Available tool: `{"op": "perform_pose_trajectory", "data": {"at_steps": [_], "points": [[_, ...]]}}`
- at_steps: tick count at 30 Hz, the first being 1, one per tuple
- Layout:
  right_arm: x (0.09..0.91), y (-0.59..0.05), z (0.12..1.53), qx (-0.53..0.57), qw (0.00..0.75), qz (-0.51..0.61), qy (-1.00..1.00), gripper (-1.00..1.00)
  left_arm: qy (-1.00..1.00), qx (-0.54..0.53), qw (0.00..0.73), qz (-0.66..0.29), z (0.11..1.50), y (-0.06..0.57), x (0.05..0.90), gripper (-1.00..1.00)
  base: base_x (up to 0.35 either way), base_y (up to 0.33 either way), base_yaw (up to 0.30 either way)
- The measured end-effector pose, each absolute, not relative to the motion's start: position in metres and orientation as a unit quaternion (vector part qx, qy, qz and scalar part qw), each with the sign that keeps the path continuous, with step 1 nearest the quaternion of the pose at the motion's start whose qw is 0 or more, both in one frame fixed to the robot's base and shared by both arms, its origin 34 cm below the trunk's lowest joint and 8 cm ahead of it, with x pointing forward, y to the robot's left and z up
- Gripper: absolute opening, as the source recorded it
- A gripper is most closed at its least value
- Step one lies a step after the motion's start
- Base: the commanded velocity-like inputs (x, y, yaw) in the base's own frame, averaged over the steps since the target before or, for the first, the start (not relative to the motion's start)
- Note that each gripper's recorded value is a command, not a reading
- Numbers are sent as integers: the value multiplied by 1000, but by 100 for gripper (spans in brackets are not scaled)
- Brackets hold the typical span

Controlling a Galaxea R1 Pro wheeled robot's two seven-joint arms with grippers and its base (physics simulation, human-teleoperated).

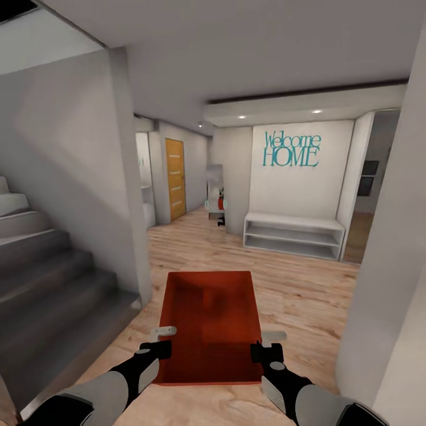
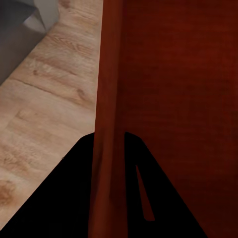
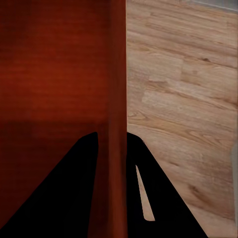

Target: Move the two storage containers from the living room to the garage. In the garage, place one container on the floor and stack the other container on top of it (either order is fine).

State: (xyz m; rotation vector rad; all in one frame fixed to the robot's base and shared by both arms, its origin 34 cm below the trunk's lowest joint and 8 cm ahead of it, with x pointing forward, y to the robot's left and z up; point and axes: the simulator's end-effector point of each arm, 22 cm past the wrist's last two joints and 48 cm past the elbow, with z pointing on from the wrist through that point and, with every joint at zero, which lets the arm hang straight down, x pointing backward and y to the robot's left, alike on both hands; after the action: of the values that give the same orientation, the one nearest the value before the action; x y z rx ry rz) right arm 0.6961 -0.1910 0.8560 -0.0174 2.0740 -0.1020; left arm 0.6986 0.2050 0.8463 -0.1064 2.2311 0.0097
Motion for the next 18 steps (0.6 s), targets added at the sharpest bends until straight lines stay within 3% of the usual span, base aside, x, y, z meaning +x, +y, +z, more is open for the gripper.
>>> {"op": "perform_pose_trajectory", "data": {"at_steps": [11,18], "points": [[696,-191,856,-7,508,-42,860,-100,898,-43,439,4,846,205,699,-100,326,0,-8],[696,-191,856,-7,508,-42,860,-100,898,-43,439,4,847,205,699,-100,326,0,-202]]}}
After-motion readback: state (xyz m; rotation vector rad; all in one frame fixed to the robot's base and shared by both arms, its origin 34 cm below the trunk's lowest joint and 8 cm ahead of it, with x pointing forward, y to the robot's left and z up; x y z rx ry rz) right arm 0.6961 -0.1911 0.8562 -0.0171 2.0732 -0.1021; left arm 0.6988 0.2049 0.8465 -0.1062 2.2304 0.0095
